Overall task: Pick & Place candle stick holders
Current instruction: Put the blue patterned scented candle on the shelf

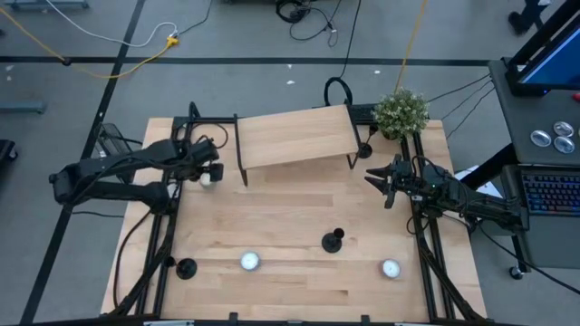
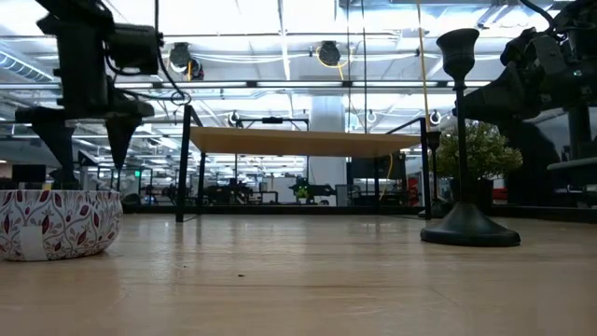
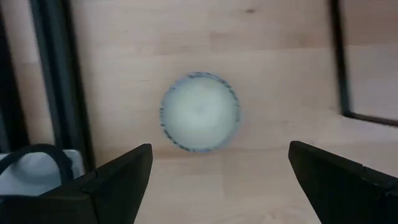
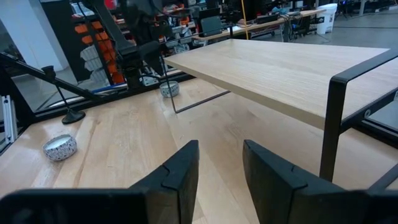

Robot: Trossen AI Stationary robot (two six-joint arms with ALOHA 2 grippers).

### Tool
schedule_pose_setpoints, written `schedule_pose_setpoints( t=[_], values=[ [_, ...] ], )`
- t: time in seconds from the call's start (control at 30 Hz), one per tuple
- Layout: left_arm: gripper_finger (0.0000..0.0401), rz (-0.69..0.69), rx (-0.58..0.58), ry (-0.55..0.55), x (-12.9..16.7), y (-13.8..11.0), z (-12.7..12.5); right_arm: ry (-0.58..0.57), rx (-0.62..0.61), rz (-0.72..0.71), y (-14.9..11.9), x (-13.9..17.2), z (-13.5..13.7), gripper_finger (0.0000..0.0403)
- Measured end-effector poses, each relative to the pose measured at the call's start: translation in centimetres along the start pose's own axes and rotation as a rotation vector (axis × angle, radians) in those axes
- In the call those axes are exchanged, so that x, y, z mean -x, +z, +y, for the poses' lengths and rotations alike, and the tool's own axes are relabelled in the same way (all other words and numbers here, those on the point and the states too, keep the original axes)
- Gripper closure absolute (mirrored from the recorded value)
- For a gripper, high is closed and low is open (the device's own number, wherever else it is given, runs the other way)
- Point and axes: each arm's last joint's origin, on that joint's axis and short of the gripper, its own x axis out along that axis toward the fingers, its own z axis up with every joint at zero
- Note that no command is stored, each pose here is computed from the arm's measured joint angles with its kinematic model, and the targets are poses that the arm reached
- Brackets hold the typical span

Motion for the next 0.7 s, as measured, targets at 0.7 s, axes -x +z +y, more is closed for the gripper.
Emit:
schedule_pose_setpoints(
  t=[0.7],
  values=[
    [0.0020,0.088,0.192,0.018,-2.7,3.8,0.1,0.001,0.000,0.001,0.0,0.0,0.0,0.0287]
  ],
)
